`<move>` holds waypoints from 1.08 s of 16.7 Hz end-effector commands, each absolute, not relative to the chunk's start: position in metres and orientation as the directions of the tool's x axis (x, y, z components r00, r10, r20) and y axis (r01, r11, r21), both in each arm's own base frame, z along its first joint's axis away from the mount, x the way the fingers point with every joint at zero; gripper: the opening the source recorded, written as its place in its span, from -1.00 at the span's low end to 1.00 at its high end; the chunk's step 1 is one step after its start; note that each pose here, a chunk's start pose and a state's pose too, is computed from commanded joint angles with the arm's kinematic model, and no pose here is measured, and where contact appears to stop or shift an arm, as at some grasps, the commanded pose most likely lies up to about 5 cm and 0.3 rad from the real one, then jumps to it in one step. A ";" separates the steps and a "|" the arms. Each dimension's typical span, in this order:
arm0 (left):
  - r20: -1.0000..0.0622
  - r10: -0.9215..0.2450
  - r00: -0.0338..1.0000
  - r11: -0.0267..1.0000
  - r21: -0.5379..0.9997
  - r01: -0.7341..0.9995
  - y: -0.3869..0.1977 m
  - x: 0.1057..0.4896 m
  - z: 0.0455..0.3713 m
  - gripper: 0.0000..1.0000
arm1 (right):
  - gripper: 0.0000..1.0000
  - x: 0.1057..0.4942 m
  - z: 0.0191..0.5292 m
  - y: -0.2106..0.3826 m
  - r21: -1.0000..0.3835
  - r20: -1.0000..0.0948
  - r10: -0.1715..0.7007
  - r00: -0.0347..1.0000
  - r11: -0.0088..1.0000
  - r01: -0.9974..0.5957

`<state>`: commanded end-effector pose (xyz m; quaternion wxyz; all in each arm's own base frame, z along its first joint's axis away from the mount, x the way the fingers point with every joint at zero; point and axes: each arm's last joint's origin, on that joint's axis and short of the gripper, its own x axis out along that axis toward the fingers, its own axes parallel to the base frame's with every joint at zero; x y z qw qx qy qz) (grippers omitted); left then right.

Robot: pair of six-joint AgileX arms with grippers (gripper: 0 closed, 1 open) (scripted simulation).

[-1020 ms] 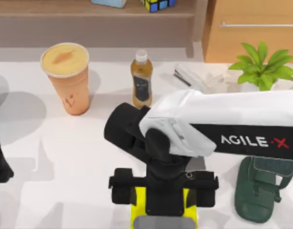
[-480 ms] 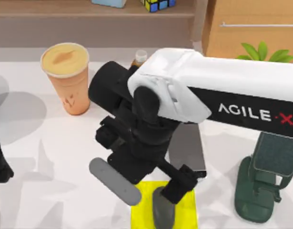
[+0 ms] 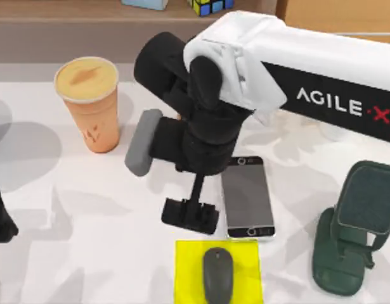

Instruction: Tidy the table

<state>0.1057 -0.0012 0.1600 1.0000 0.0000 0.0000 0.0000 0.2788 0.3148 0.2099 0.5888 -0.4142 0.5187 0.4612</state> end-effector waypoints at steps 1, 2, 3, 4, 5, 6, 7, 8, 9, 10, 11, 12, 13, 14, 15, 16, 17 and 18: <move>0.000 0.000 1.000 1.000 0.000 0.000 -0.001 0.106 0.160 1.00 | 1.00 0.285 0.209 0.311 0.007 -0.994 0.105 0.034 0.367 -0.930; 0.000 0.000 1.000 1.000 0.000 0.000 -0.001 0.106 0.160 1.00 | 1.00 0.291 0.207 0.307 0.020 -0.995 0.096 0.031 0.492 -0.870; 0.000 0.000 1.000 1.000 0.000 0.000 -0.001 0.106 0.160 1.00 | 1.00 0.297 0.205 0.303 0.030 -0.996 0.087 0.029 0.605 -0.796; 0.000 0.000 1.000 1.000 0.000 0.000 -0.001 0.106 0.160 1.00 | 1.00 0.303 0.203 0.298 0.036 -0.997 0.078 0.026 0.704 -0.710; 0.000 0.000 1.000 1.000 0.000 0.000 -0.001 0.106 0.160 1.00 | 1.00 0.309 0.201 0.293 0.039 -0.997 0.068 0.023 0.786 -0.617; 0.000 0.000 1.000 1.000 0.000 0.000 -0.001 0.106 0.160 1.00 | 1.00 0.314 0.198 0.288 0.040 -0.998 0.058 0.020 0.852 -0.521; 0.000 0.000 1.000 1.000 0.000 0.000 -0.001 0.106 0.160 1.00 | 1.00 0.319 0.196 0.283 0.037 -0.999 0.049 0.016 0.902 -0.430; 0.000 0.000 1.000 1.000 0.000 0.000 -0.001 0.106 0.160 1.00 | 1.00 0.323 0.193 0.278 0.033 -0.999 0.039 0.012 0.938 -0.344; 0.000 0.000 1.000 1.000 0.000 0.000 -0.001 0.106 0.160 1.00 | 1.00 0.327 0.190 0.273 0.027 -1.000 0.031 0.008 0.964 -0.266; 0.000 0.000 1.000 1.000 0.000 0.000 -0.001 0.106 0.160 1.00 | 1.00 0.331 0.188 0.268 0.021 -1.000 0.022 0.003 0.980 -0.198; 0.000 0.000 1.000 1.000 0.000 0.000 -0.001 0.106 0.160 1.00 | 1.00 0.333 0.185 0.264 0.015 -1.000 0.015 -0.001 0.990 -0.140; 0.000 0.000 1.000 1.000 0.000 0.000 -0.001 0.106 0.160 1.00 | 1.00 0.336 0.183 0.260 0.009 -1.000 0.008 -0.005 0.996 -0.094; 0.000 0.000 1.000 1.000 0.000 0.000 -0.001 0.106 0.160 1.00 | 1.00 0.338 0.181 0.258 0.004 -1.000 0.003 -0.008 0.998 -0.063; 0.000 0.000 1.000 1.000 0.000 0.000 -0.001 0.106 0.160 1.00 | 1.00 0.339 0.180 0.256 0.001 -1.000 0.000 -0.010 0.999 -0.045; 0.000 0.000 1.000 1.000 0.000 0.000 -0.001 0.106 0.160 1.00 | 1.00 0.339 0.180 0.256 0.000 -1.000 0.000 -0.010 0.999 -0.040; 0.000 0.000 1.000 1.000 0.000 0.000 -0.001 0.106 0.160 1.00 | 1.00 0.339 0.180 0.256 0.000 -1.000 0.000 -0.010 0.999 -0.040; 0.000 0.000 1.000 1.000 0.000 0.000 -0.001 0.106 0.160 1.00 | 1.00 0.339 0.180 0.256 0.000 -1.000 0.000 -0.010 0.999 -0.040; 0.000 0.000 1.000 1.000 0.000 0.000 -0.001 0.106 0.160 1.00 | 1.00 0.339 0.180 0.256 0.000 -1.000 0.000 -0.010 0.999 -0.040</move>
